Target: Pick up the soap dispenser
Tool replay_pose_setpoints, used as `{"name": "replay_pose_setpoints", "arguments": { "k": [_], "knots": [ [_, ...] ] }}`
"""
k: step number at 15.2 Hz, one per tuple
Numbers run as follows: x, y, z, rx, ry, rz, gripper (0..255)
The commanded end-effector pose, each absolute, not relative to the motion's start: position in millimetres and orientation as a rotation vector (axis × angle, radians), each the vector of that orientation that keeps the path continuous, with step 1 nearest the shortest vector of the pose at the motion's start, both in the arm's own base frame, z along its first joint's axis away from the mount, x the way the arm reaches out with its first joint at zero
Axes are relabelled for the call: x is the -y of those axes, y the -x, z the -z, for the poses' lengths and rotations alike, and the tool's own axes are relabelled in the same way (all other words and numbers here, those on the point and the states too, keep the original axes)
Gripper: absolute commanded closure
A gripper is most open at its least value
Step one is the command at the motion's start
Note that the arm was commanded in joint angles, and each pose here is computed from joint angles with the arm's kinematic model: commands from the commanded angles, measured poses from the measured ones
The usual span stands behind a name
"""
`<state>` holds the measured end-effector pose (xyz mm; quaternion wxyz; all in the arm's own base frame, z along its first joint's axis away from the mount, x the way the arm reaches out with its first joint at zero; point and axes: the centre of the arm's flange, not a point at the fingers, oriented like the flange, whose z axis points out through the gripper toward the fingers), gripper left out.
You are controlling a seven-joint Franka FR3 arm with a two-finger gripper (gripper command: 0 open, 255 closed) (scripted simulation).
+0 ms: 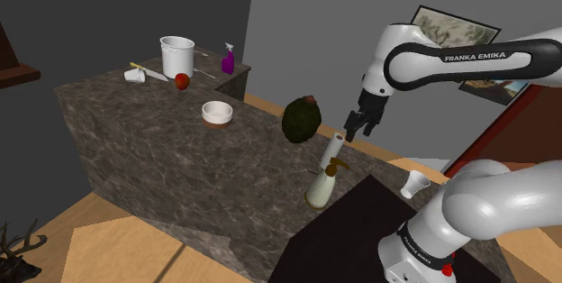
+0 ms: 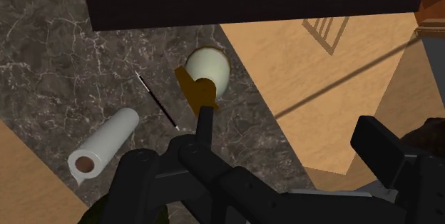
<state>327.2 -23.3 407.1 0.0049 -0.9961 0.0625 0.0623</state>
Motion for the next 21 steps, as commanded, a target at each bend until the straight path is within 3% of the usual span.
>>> {"name": "replay_pose_setpoints", "arguments": {
  "k": [1,13,21],
  "knots": [
    [33,-332,-381,-0.21,3.126,-0.172,0],
    [80,-364,-238,-0.299,3.154,-0.076,0],
    [83,-366,-194,-0.304,3.156,-0.071,0]
  ]
}}
